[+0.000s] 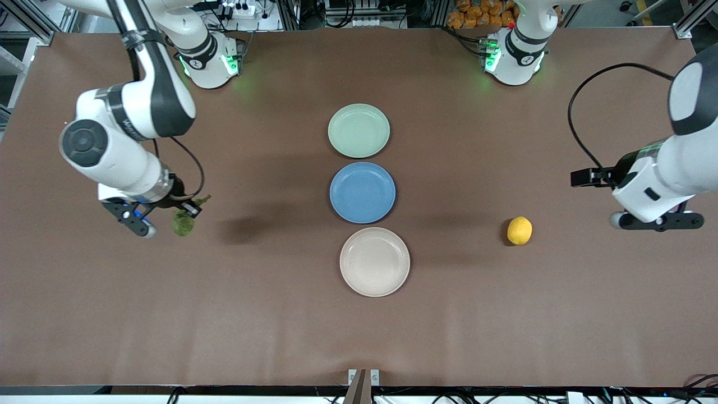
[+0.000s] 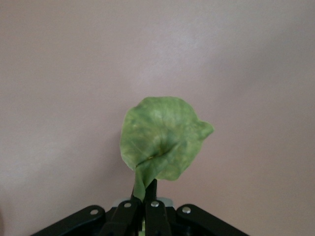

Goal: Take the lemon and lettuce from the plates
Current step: 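Set the lemon and lettuce down on the table beside the plates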

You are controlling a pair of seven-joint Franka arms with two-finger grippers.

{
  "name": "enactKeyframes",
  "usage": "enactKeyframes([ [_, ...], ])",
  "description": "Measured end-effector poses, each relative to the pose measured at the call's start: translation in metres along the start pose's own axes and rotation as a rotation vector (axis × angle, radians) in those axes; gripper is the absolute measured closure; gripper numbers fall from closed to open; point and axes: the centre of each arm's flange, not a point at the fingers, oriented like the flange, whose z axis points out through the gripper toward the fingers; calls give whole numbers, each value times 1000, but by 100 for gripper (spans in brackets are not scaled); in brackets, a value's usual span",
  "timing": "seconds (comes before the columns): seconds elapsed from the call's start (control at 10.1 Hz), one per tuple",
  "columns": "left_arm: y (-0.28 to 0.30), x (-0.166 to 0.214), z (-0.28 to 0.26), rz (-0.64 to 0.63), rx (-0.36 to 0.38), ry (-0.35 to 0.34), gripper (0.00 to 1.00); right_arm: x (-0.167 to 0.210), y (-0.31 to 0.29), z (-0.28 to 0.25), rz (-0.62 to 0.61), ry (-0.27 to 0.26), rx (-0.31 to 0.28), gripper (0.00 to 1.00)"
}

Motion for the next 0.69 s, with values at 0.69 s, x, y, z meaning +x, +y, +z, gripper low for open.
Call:
enactKeyframes([
  [0.69,23,-68,-70,-91,2,130,0,62,72,61,-71,-14,-8,95],
])
